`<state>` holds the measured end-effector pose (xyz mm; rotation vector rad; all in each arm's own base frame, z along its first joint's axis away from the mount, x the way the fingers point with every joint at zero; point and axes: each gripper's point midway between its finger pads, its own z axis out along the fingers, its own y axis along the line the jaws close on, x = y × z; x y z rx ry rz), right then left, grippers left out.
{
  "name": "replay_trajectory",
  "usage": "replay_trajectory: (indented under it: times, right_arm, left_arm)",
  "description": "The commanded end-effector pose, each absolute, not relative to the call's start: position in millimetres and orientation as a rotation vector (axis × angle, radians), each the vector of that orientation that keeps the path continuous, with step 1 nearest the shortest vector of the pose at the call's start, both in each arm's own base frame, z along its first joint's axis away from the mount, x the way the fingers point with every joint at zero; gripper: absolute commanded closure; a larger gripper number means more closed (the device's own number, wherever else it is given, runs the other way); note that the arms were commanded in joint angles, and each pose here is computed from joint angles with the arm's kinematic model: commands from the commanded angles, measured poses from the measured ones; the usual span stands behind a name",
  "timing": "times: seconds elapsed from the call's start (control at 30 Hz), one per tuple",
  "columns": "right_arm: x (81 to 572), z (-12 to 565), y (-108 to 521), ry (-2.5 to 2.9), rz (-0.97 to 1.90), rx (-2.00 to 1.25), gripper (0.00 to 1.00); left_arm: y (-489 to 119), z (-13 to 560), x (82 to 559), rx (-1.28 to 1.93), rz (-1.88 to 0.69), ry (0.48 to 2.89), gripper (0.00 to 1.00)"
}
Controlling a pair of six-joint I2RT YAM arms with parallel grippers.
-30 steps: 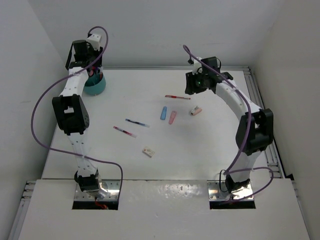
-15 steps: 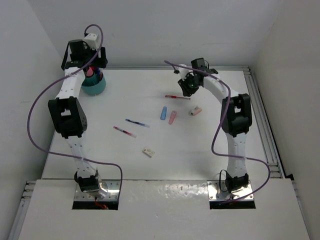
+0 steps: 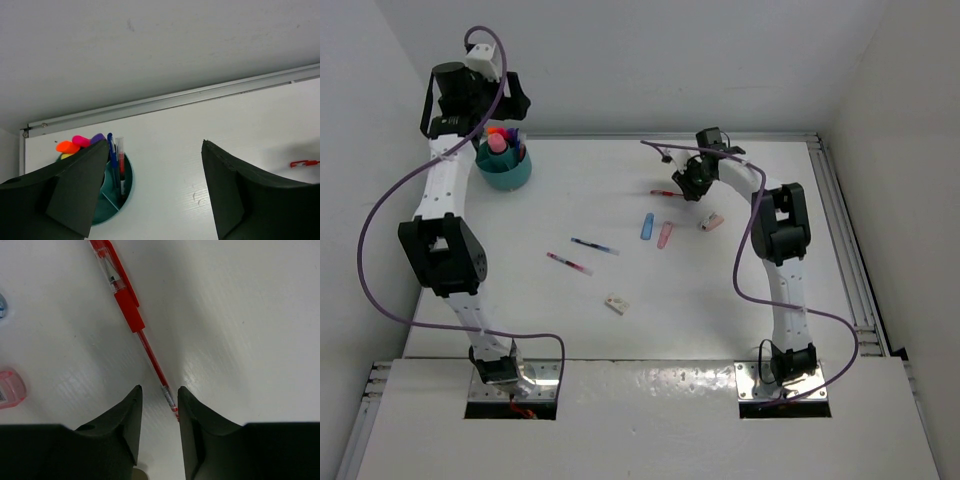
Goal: Sort the stationery into containers
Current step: Grab a piece of stationery with the right arm, then pass the stationery from the right arm to the left
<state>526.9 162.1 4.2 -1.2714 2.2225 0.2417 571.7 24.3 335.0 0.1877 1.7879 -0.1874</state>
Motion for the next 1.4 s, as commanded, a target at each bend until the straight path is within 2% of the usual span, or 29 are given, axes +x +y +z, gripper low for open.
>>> replay_trajectory:
  times: [0.0, 0.1, 0.3, 0.4, 0.43, 0.5, 0.57, 0.7, 0.93, 1.13, 1.37]
  right_arm:
    - [532, 1, 167, 2.173, 0.239, -1.319, 0.68]
    - [523, -6, 166, 2.215, 0.287, -1.323, 0.73]
    - [495, -12, 166, 2.273, 0.404, -1.399, 0.79]
    - [483, -17, 165, 2.309, 0.417, -1.435, 0.87]
    - [480, -18, 164, 2.317, 0.414, -1.441, 0.94]
    - [474, -16, 162, 2.327, 0.393, -1.428, 1.00]
    - [474, -1, 164, 2.309, 0.375, -1.355, 1.00]
    - [490, 60, 188, 2.200, 0.402, -1.175, 1.00]
    - [505, 212, 257, 1.950, 0.637, -0.810, 1.00]
    - [472, 272, 301, 1.854, 0.824, -0.751, 1.00]
    - [448, 295, 336, 1.802, 0.921, -0.784, 1.00]
  left_arm:
    - [31, 352, 561, 0.138, -0.219, 1.761, 0.18]
    - [29, 352, 558, 0.136, -0.243, 1.765, 0.18]
    - [16, 349, 554, 0.175, -0.347, 1.778, 0.18]
    - [12, 352, 553, 0.182, -0.366, 1.772, 0.19]
    - [11, 352, 552, 0.183, -0.369, 1.772, 0.19]
    - [9, 354, 550, 0.185, -0.378, 1.767, 0.19]
    - [5, 356, 546, 0.196, -0.402, 1.743, 0.20]
    - [-23, 374, 527, 0.199, -0.633, 1.644, 0.20]
    - [-94, 375, 495, 0.213, -1.036, 1.571, 0.20]
    - [-129, 366, 487, 0.193, -1.147, 1.606, 0.19]
    - [-161, 364, 478, 0.220, -1.220, 1.617, 0.19]
